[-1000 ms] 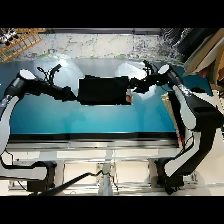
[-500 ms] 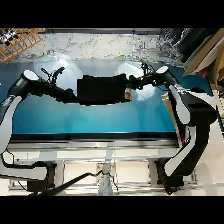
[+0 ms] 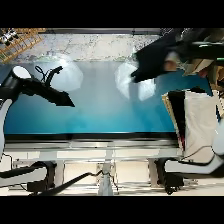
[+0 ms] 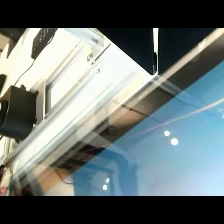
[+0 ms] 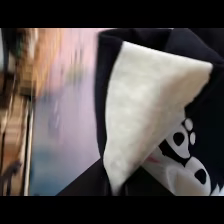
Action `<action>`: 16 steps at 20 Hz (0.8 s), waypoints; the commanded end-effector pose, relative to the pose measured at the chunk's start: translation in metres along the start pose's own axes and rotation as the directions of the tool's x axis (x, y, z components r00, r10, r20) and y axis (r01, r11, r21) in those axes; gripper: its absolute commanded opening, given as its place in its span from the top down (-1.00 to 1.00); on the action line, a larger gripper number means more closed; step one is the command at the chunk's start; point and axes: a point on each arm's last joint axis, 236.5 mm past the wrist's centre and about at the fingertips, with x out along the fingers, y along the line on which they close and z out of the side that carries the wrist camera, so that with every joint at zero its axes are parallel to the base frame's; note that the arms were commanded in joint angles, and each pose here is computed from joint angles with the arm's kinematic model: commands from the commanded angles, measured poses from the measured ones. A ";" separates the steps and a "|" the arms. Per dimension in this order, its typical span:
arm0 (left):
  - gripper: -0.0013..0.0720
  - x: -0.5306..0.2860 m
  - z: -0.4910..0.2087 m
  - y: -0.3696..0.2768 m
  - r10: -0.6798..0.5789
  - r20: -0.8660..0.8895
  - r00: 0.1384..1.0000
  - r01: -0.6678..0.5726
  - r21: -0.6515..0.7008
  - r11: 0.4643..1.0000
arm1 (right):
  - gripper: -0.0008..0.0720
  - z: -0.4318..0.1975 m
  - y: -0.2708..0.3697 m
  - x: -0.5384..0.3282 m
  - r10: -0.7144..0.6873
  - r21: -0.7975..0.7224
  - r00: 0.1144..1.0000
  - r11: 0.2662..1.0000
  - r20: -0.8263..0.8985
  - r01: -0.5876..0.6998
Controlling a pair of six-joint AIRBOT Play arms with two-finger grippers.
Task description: Fold the clothes and pants, and hang the long-sleeved shirts on hangers.
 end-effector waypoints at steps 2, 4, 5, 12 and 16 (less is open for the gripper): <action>0.95 -0.019 -0.007 -0.017 0.025 0.030 0.999 -0.026 0.049 0.998 | 0.93 -0.022 -0.026 -0.166 -0.317 0.150 0.935 0.944 0.157 0.295; 0.95 -0.019 -0.007 -0.017 0.026 0.032 0.999 -0.028 0.051 0.998 | 0.93 -0.062 -0.065 -0.230 -0.528 0.272 0.841 0.832 0.122 0.483; 0.95 -0.019 -0.007 -0.017 0.026 0.032 0.999 -0.028 0.063 0.998 | 0.94 -0.079 -0.083 -0.263 -0.619 0.339 0.776 0.762 0.126 0.552; 0.95 -0.021 0.011 -0.010 0.056 0.108 0.993 -0.065 0.085 0.994 | 0.93 -0.209 -0.188 -0.320 -0.748 0.709 0.659 0.423 -0.079 0.564; 0.95 -0.021 0.011 -0.010 0.056 0.109 0.992 -0.065 0.085 0.994 | 0.93 -0.289 -0.259 -0.295 -0.716 0.747 0.625 0.223 -0.311 0.626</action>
